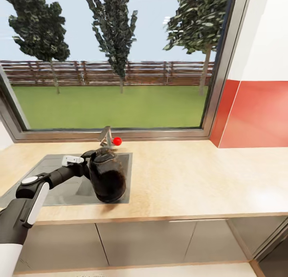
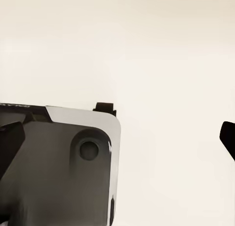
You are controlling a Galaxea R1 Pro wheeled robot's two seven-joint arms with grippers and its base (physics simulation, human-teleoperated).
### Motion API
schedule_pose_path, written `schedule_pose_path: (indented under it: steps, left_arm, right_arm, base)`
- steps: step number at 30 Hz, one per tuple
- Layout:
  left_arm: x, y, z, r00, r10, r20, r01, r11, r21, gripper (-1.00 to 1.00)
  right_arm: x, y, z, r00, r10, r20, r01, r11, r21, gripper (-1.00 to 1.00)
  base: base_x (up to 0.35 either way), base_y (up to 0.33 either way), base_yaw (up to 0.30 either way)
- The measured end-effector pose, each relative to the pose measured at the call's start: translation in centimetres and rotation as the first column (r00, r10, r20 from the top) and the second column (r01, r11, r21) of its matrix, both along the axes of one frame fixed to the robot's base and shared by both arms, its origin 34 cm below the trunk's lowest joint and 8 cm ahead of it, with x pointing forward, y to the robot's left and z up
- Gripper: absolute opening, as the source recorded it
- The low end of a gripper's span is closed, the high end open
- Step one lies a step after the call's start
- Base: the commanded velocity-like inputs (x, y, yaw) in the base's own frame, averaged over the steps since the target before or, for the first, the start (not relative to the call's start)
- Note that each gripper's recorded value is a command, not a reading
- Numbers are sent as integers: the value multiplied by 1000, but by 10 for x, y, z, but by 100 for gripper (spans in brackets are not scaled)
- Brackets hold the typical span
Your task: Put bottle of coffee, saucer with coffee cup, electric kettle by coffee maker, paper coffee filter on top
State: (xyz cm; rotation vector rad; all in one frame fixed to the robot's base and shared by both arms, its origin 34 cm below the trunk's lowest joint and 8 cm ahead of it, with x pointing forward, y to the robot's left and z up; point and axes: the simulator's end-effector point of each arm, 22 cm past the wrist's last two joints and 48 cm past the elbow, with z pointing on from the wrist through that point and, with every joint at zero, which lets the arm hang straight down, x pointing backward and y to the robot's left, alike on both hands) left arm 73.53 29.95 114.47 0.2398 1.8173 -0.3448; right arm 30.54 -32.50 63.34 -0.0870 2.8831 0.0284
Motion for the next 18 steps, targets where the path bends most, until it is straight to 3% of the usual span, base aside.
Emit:
schedule_pose_path:
  steps: [18]
  left_arm:
    - [-3, 0, 4, 1000, 0, 6, 0, 1000, 3, -100]
  right_arm:
    - [5, 0, 3, 1000, -1, 12, 1, 1000, 0, 100]
  base:
    - [0, 0, 251]
